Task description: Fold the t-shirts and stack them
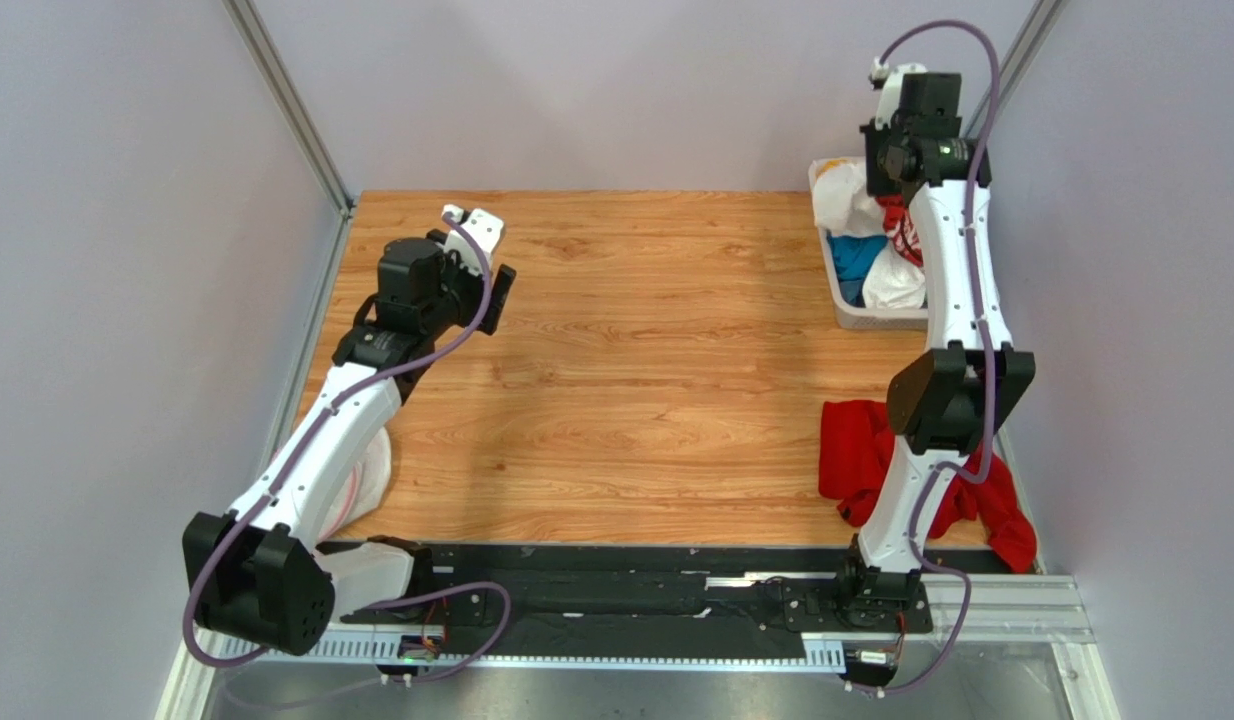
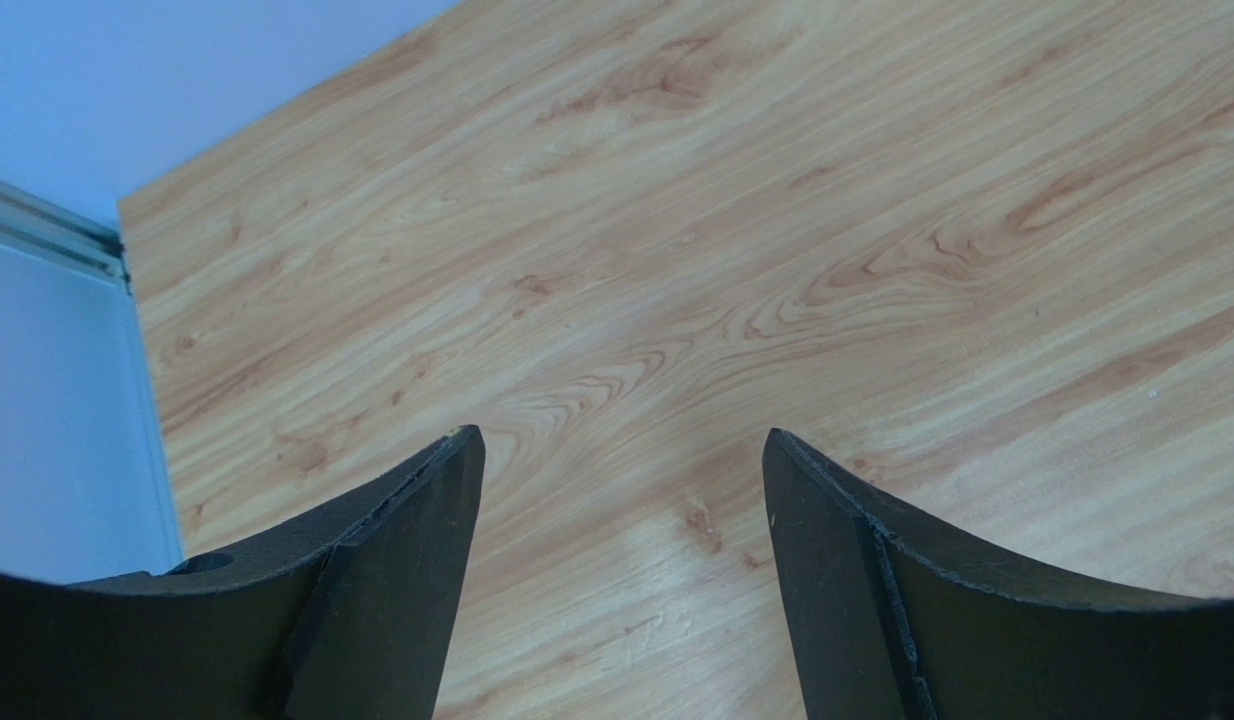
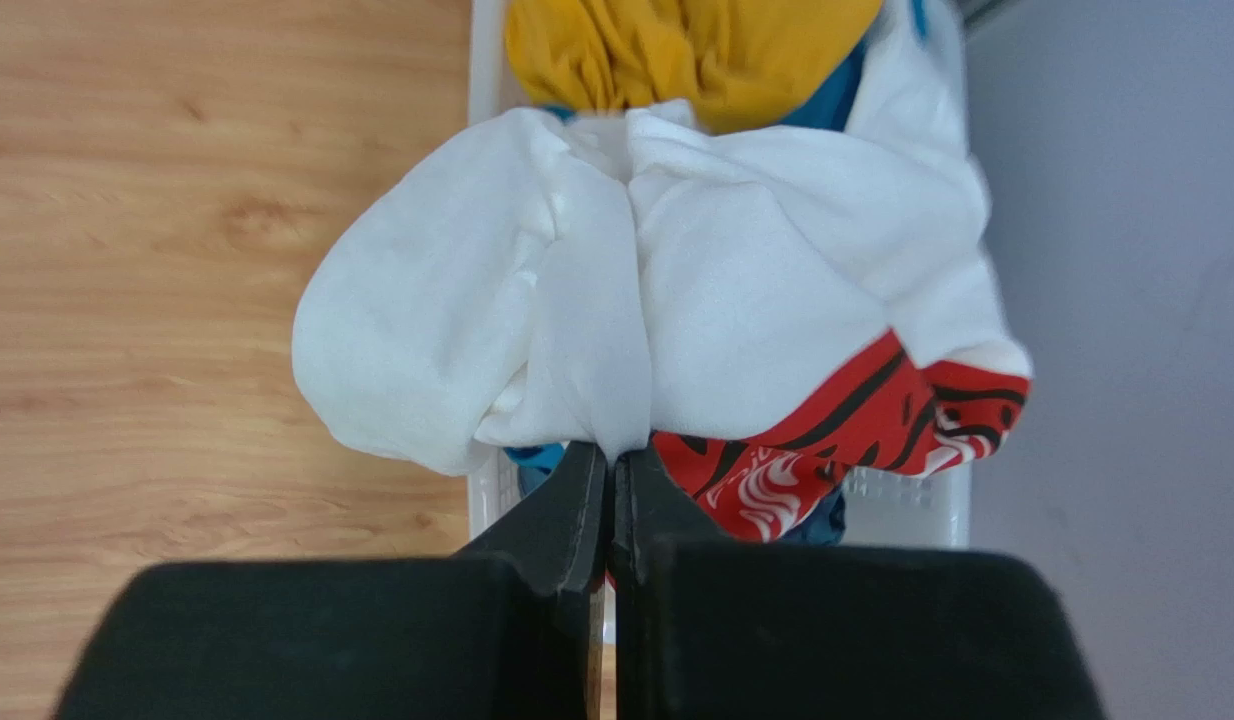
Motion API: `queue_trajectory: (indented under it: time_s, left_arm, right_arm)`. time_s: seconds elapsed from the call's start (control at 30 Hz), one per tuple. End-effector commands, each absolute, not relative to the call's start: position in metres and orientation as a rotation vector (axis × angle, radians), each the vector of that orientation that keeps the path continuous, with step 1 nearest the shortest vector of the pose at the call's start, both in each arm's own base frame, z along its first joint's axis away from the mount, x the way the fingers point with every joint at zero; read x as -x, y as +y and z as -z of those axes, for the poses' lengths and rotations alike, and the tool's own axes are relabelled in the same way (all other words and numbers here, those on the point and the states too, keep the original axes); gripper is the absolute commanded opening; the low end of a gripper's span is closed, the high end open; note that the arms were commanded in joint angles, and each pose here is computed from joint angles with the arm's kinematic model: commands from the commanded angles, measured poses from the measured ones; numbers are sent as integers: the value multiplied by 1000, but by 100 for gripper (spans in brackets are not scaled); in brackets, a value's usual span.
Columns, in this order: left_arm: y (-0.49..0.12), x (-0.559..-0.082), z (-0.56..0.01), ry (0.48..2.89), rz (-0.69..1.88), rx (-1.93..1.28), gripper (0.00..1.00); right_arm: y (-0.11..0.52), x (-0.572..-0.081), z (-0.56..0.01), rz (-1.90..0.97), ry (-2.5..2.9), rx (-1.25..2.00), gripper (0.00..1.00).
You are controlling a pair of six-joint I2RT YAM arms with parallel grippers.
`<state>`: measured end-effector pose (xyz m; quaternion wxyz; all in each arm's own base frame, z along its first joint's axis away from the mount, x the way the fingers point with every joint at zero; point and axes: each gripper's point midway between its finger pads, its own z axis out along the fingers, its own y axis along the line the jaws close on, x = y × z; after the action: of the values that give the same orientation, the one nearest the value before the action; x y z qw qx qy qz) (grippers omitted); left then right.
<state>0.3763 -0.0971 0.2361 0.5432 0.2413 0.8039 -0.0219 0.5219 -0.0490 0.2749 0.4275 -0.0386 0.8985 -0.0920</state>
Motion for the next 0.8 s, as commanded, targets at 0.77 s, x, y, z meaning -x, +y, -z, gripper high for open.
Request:
queue_trajectory:
  time_s: [0.77]
  left_arm:
    - [-61,-369,-286,1719,-155,-443,77]
  right_arm:
    - [241,-424,-425,-206,1774,695,0]
